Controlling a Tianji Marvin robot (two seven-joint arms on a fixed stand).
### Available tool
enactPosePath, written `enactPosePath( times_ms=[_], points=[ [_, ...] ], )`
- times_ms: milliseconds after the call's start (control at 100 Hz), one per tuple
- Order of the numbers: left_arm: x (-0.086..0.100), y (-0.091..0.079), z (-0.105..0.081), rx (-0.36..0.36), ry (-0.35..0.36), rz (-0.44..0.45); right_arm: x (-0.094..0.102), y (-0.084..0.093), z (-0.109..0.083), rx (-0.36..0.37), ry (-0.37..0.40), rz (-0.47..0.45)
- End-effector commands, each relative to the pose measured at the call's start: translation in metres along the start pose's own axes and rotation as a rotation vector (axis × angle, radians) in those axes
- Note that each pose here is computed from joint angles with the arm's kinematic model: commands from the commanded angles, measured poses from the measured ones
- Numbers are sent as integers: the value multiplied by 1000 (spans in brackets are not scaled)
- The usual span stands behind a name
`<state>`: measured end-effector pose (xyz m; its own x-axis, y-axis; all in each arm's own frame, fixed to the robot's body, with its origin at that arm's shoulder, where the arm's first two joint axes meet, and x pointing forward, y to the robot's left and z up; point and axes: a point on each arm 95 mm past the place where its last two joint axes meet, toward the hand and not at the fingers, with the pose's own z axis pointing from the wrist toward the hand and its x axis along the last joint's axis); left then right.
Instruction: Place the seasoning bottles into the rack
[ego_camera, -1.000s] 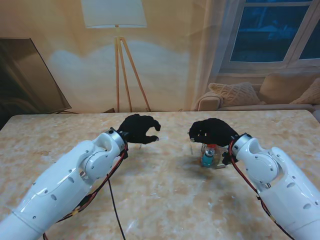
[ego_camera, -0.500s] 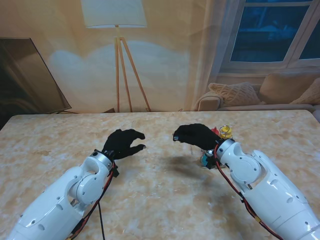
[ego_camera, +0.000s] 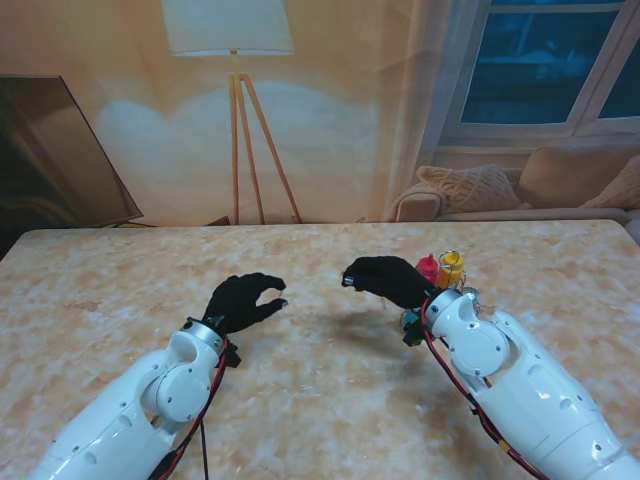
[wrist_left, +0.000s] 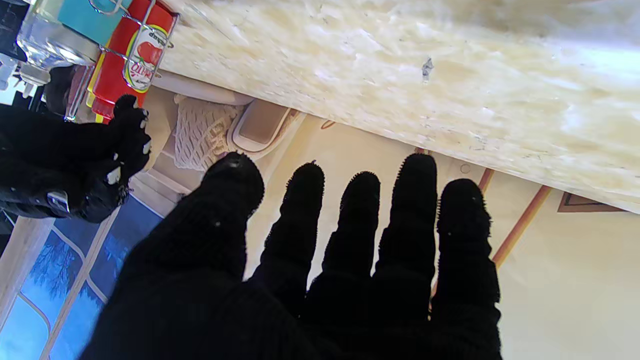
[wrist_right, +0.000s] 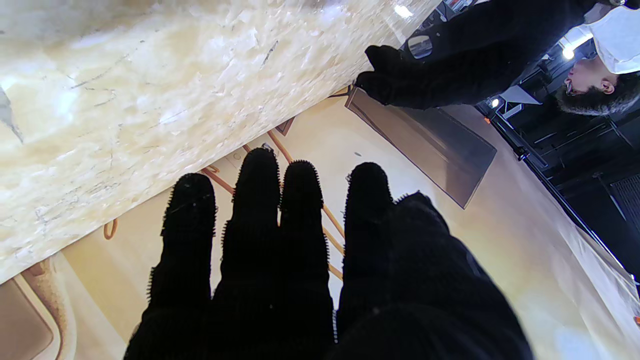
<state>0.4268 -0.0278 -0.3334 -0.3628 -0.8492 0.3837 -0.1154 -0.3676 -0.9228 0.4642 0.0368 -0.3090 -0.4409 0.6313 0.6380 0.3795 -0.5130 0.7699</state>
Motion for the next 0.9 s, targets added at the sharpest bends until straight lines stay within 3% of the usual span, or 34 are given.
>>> enactPosePath(
  times_ms=[0,890],
  points=[
    [1,5,-1,-16,-4,-6,-2,-16,-2,31,-15,29],
    [-6,1,-2,-9,-30,10,-8,-15,-3,51,-27,23]
  ],
)
